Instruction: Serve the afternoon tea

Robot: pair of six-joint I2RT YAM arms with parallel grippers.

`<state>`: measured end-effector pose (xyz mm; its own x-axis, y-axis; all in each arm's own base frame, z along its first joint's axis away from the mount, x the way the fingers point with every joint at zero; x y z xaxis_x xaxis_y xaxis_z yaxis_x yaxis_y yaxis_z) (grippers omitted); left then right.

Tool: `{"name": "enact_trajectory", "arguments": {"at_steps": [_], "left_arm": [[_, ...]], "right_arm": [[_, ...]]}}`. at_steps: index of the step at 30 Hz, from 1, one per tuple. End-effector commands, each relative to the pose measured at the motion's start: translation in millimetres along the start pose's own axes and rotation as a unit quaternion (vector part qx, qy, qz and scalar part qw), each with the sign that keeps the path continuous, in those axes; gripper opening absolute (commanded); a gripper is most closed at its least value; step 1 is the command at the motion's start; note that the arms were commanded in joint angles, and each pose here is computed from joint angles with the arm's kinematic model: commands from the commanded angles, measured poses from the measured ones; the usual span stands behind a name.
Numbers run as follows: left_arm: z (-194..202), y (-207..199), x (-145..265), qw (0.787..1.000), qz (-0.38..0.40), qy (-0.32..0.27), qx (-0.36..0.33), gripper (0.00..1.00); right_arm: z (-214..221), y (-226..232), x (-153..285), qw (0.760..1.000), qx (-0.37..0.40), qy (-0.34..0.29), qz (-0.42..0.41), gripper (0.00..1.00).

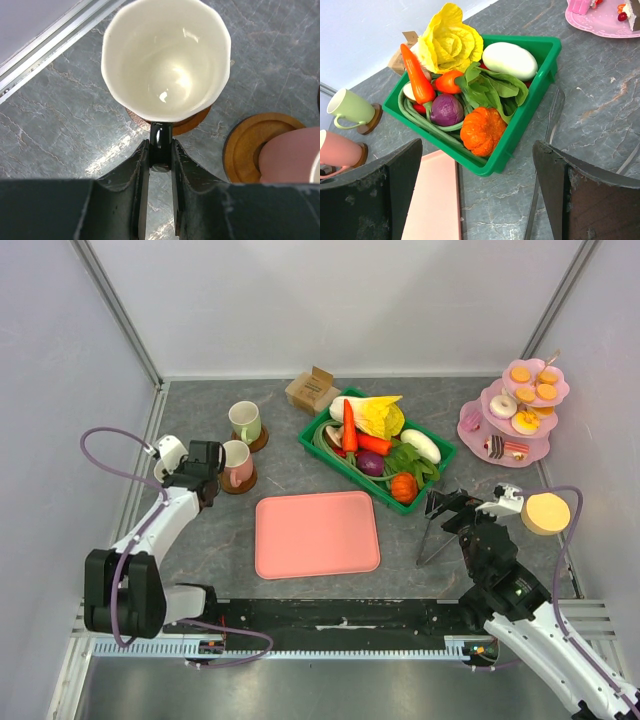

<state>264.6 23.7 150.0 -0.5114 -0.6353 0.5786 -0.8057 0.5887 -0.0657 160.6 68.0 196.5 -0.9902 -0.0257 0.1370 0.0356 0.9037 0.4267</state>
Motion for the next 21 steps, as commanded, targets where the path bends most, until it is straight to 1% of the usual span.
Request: {"name": "enact_trajectory", "arguments": {"at_steps": [1, 5, 7, 11, 15, 21], "left_arm": [[15, 8, -8, 0.999, -0.037, 0.025, -0.021, 0.28], [16, 3, -11, 0.998, -0.037, 0.033, -0.028, 0.28], [16, 2, -9, 0.998, -0.037, 0.038, -0.027, 0.26], [6, 1, -3, 0.999, -0.032, 0.03, -0.017, 0.17], [-8, 0, 5, 1.0, -0.021, 0.015, -0.006, 0.06], [-19, 0, 11, 1.0, -0.015, 0.0, 0.003, 0.05]], "right_arm": [[-2, 1, 1, 1.0, -0.008, -0.01, -0.008, 0.98], [-3, 1, 1, 1.0, -0.01, -0.011, -0.007, 0.98], [-3, 1, 1, 1.0, -0.01, -0.01, -0.008, 0.98], [-3, 1, 1, 1.0, -0.011, -0.012, -0.008, 0.98], [-3, 0, 1, 1.0, -0.012, -0.012, -0.006, 0.98], [-2, 0, 1, 1.0, -0.011, -0.011, -0.006, 0.98]]}}
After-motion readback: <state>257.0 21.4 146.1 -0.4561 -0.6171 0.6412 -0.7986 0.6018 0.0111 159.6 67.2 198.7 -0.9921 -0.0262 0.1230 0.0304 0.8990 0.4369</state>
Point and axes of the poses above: each gripper's point midway between its finger pads, its own x axis back along the fingers, its own y axis along the line the jaws close on, z = x × y, the point moved 7 cm from there along x, back along the fingers, and after that the axes turned 4 degrees about x, right-handed, at the moved point
